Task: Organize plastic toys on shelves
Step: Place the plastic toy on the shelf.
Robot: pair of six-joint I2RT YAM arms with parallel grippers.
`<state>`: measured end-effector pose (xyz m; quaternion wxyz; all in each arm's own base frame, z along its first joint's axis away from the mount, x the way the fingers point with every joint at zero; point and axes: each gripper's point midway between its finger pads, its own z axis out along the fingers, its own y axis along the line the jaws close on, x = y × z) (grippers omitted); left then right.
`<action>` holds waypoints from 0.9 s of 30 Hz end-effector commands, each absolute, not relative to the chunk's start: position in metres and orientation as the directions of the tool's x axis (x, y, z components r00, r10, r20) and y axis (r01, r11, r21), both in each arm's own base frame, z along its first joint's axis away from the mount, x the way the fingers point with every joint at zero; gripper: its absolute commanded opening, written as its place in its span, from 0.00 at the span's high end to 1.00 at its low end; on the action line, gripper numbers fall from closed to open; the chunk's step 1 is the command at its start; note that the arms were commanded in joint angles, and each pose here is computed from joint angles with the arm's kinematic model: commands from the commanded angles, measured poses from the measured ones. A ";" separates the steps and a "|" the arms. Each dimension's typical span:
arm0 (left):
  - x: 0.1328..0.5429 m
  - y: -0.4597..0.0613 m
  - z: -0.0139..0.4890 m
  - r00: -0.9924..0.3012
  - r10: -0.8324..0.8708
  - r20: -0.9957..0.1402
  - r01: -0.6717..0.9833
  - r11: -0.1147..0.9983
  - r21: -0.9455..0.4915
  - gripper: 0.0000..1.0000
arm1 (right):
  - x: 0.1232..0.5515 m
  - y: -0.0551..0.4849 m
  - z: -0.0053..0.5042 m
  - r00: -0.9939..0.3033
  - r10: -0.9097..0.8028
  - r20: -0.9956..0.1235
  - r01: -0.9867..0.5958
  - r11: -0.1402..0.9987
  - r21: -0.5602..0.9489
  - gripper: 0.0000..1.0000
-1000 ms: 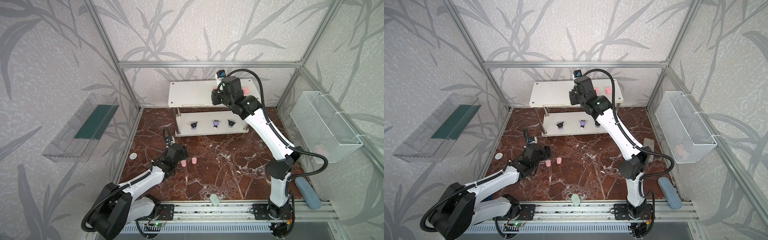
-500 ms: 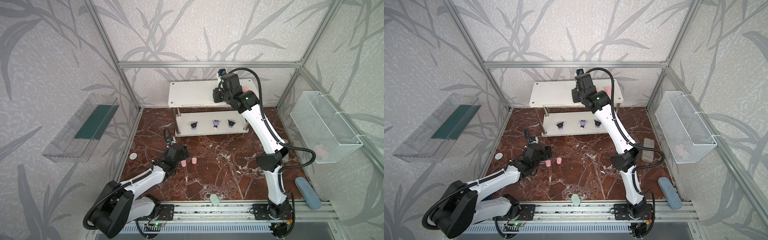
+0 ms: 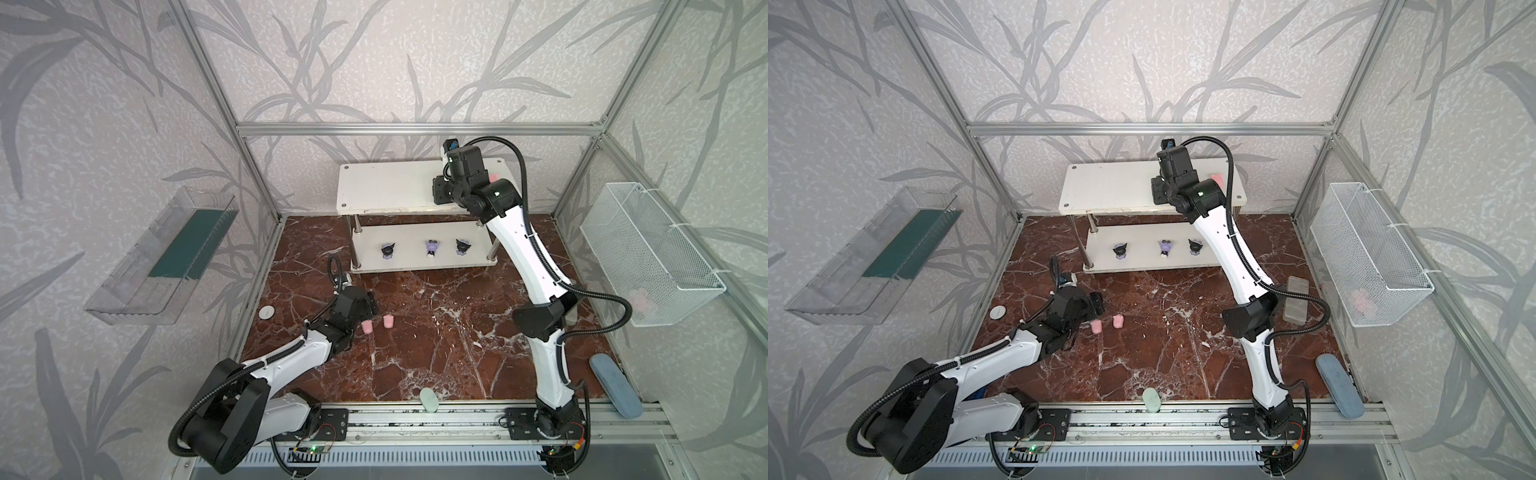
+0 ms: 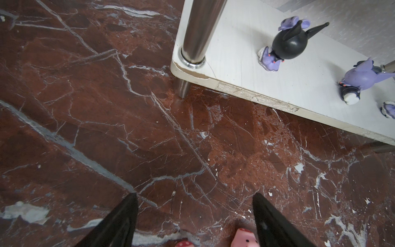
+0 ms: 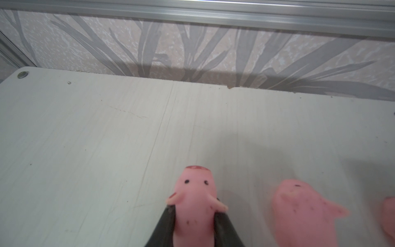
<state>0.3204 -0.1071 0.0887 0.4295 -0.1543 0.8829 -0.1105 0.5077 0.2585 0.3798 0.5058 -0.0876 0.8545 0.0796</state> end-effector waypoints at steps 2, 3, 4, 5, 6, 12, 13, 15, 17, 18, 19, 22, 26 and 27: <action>0.319 -0.104 0.082 -0.586 -0.380 -0.715 -0.196 0.923 -0.330 0.17 | 0.511 0.255 0.377 -0.481 -0.058 -0.875 -0.215 0.975 0.054 0.72; 0.319 -0.104 0.082 -0.587 -0.380 -0.715 -0.197 0.923 -0.330 0.18 | 0.512 0.255 0.376 -0.482 -0.059 -0.874 -0.216 0.975 0.054 0.72; 0.319 -0.104 0.081 -0.588 -0.379 -0.714 -0.197 0.924 -0.328 0.17 | 0.512 0.255 0.376 -0.483 -0.058 -0.874 -0.216 0.975 0.055 0.72; 0.319 -0.104 0.081 -0.588 -0.380 -0.714 -0.197 0.923 -0.329 0.18 | 0.512 0.256 0.374 -0.487 -0.061 -0.871 -0.219 0.974 0.054 0.72; 0.319 -0.105 0.081 -0.588 -0.379 -0.714 -0.196 0.924 -0.329 0.17 | 0.513 0.255 0.373 -0.488 -0.060 -0.871 -0.219 0.974 0.056 0.72; 0.320 -0.104 0.079 -0.590 -0.381 -0.712 -0.200 0.923 -0.329 0.17 | 0.515 0.258 0.370 -0.493 -0.062 -0.868 -0.225 0.973 0.058 0.69; 0.319 -0.104 0.078 -0.591 -0.381 -0.711 -0.200 0.923 -0.328 0.17 | 0.515 0.258 0.371 -0.490 -0.063 -0.869 -0.227 0.972 0.058 0.68; 0.319 -0.104 0.078 -0.591 -0.381 -0.711 -0.200 0.923 -0.328 0.17 | 0.515 0.258 0.373 -0.485 -0.059 -0.872 -0.226 0.972 0.059 0.66; 0.319 -0.103 0.078 -0.591 -0.382 -0.710 -0.202 0.923 -0.328 0.17 | 0.514 0.257 0.376 -0.480 -0.058 -0.876 -0.224 0.973 0.059 0.64; 0.319 -0.103 0.078 -0.590 -0.382 -0.712 -0.203 0.923 -0.327 0.17 | 0.514 0.257 0.379 -0.474 -0.055 -0.879 -0.225 0.973 0.060 0.64; 0.320 -0.102 0.078 -0.589 -0.383 -0.712 -0.204 0.923 -0.327 0.17 | 0.514 0.257 0.381 -0.469 -0.055 -0.881 -0.226 0.972 0.060 0.63; 0.319 -0.101 0.077 -0.590 -0.383 -0.711 -0.207 0.923 -0.325 0.17 | 0.512 0.256 0.389 -0.454 -0.048 -0.890 -0.231 0.971 0.065 0.60; 0.319 -0.101 0.076 -0.590 -0.384 -0.710 -0.210 0.922 -0.325 0.17 | 0.509 0.255 0.402 -0.428 -0.038 -0.903 -0.236 0.969 0.071 0.57; 0.319 -0.101 0.076 -0.591 -0.384 -0.709 -0.211 0.922 -0.324 0.17 | 0.508 0.254 0.405 -0.421 -0.037 -0.906 -0.238 0.969 0.071 0.55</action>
